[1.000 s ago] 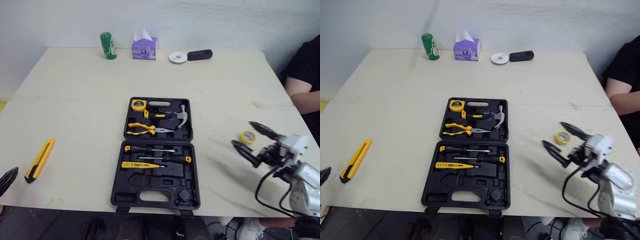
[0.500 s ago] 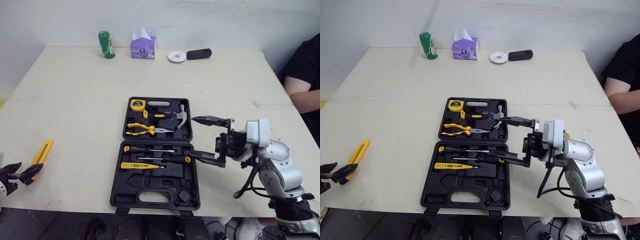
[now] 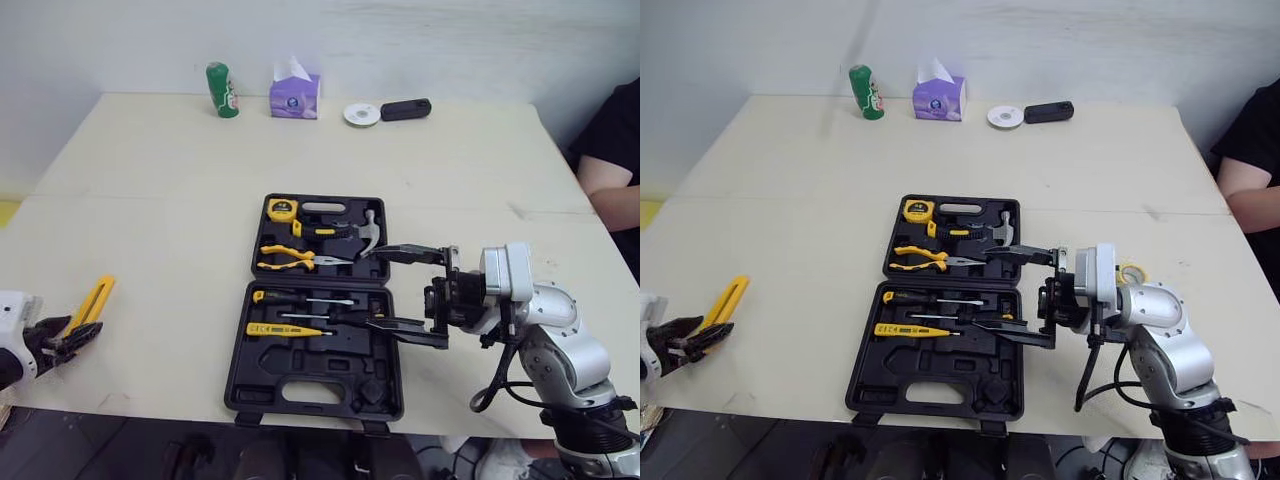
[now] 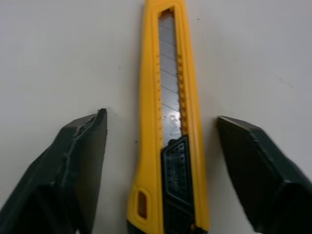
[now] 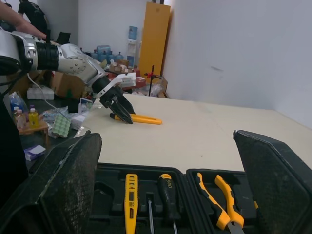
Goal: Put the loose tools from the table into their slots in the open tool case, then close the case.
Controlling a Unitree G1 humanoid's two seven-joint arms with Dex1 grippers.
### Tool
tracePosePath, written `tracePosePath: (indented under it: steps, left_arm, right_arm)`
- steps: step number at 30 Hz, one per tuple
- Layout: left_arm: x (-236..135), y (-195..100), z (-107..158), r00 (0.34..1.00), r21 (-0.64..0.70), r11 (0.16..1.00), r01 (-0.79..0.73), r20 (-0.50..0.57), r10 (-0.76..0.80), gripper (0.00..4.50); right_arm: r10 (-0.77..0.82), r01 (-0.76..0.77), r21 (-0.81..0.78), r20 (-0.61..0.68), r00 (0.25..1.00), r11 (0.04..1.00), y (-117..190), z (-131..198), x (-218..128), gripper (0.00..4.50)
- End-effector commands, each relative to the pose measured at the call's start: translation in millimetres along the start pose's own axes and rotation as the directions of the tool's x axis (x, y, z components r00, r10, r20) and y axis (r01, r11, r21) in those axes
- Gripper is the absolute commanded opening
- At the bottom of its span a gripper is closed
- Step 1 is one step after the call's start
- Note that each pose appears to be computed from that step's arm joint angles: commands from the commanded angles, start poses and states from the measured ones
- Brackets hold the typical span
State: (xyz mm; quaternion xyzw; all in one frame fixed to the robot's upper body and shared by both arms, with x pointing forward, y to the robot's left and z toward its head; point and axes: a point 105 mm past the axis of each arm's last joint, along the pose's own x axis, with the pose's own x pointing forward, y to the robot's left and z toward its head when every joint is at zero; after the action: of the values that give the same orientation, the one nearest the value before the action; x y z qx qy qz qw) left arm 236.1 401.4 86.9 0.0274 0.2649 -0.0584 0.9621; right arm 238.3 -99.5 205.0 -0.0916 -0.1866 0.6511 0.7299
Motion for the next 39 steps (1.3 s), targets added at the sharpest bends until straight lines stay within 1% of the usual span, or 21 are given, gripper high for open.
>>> tracePosePath:
  steps: [1,2,3,6,9,10,12,13,14,15,19,21,22,24,28,29,31,33,35,38,39]
  left_arm:
    - [9,-10,-33,0.994,-0.055,0.998,0.042,-0.1,-0.047,2.01]
    - [8,-8,-34,0.994,-0.064,0.997,0.033,-0.104,-0.04,1.61]
    - [7,-7,-36,0.994,-0.07,0.997,0.025,-0.108,-0.033,1.33]
    - [5,-4,-36,0.996,-0.072,0.997,0.009,-0.093,-0.016,1.32]
    - [5,-15,4,0.989,0.009,0.997,0.075,0.124,-0.076,1.32]
    - [2,-22,19,0.974,0.066,0.993,0.096,0.197,-0.107,1.32]
    - [-2,-46,47,0.923,0.15,0.971,0.186,0.312,-0.225,1.32]
    - [-5,-60,57,0.892,0.195,0.951,0.238,0.344,-0.294,1.32]
    - [-7,-68,62,0.871,0.222,0.937,0.27,0.358,-0.336,1.32]
    - [-8,-78,68,0.852,0.286,0.914,0.289,0.359,-0.382,1.32]
    - [-10,-127,97,0.753,0.472,0.776,0.418,0.299,-0.587,1.32]
    - [-11,-142,103,0.721,0.524,0.718,0.457,0.254,-0.644,1.32]
    - [-11,-155,104,0.697,0.561,0.669,0.487,0.212,-0.685,1.32]
    - [-11,-190,104,0.613,0.647,0.506,0.57,0.076,-0.787,1.32]
    - [-13,-233,99,0.493,0.691,0.31,0.653,-0.078,-0.866,1.32]
    - [-15,-246,97,0.451,0.692,0.253,0.676,-0.117,-0.885,1.32]
    - [-19,-270,95,0.374,0.671,0.177,0.72,-0.16,-0.914,1.32]
    - [-22,-287,88,0.316,0.664,0.094,0.742,-0.224,-0.922,1.32]
    - [-22,-299,82,0.287,0.657,0.041,0.753,-0.271,-0.919,1.32]
    - [-10,-298,72,0.353,0.665,0.029,0.746,-0.358,-0.864,1.32]
    - [-8,-298,71,0.362,0.663,0.029,0.748,-0.371,-0.855,1.32]
  right_arm:
    - [0.014,-0.013,-0.033,0.007,1.0,0.999,4,7,0,4.5]
    - [0.015,-0.015,-0.032,0.005,1.0,0.999,5,7,0,4.5]
    - [0.015,-0.015,-0.029,0.002,1.0,0.999,5,7,0,4.5]
    - [0.013,-0.013,-0.028,-0.008,1.0,1.0,6,7,-2,4.5]
    - [-0.004,0.003,-0.033,-0.021,1.0,0.999,5,8,-4,4.5]
    - [-0.01,0.009,-0.033,-0.024,1.0,0.999,4,8,-5,4.5]
    - [-0.015,0.014,-0.02,-0.037,0.999,1.0,5,7,-7,4.5]
    - [-0.01,0.009,-0.017,-0.046,0.999,1.0,6,5,-9,4.5]
    - [-0.005,0.005,-0.015,-0.053,0.999,1.0,7,4,-10,4.5]
    - [-0.007,0.006,-0.009,-0.057,0.998,1.0,8,4,-11,4.5]
    - [-0.012,0.013,0.01,-0.095,0.995,1.0,8,1,-22,4.5]
    - [-0.017,0.019,0.013,-0.107,0.994,1.0,8,1,-26,4.5]
    - [-0.018,0.02,0.011,-0.118,0.993,1.0,8,2,-30,4.5]
    - [-0.02,0.022,0.016,-0.159,0.987,1.0,9,1,-40,4.5]
    - [-0.037,0.041,0.015,-0.202,0.979,0.999,10,0,-52,4.5]
    - [-0.051,0.055,0.013,-0.212,0.976,0.998,8,0,-56,4.5]
    - [-0.064,0.069,0.013,-0.228,0.972,0.998,6,-3,-60,4.5]
    - [-0.055,0.062,0.025,-0.227,0.972,0.998,9,-4,-59,4.5]
    - [-0.045,0.054,0.034,-0.223,0.974,0.998,12,-5,-57,4.5]
    - [-0.05,0.056,0.015,-0.243,0.969,0.998,14,-8,-58,4.5]
    - [-0.053,0.058,0.015,-0.246,0.968,0.998,15,-9,-59,4.5]
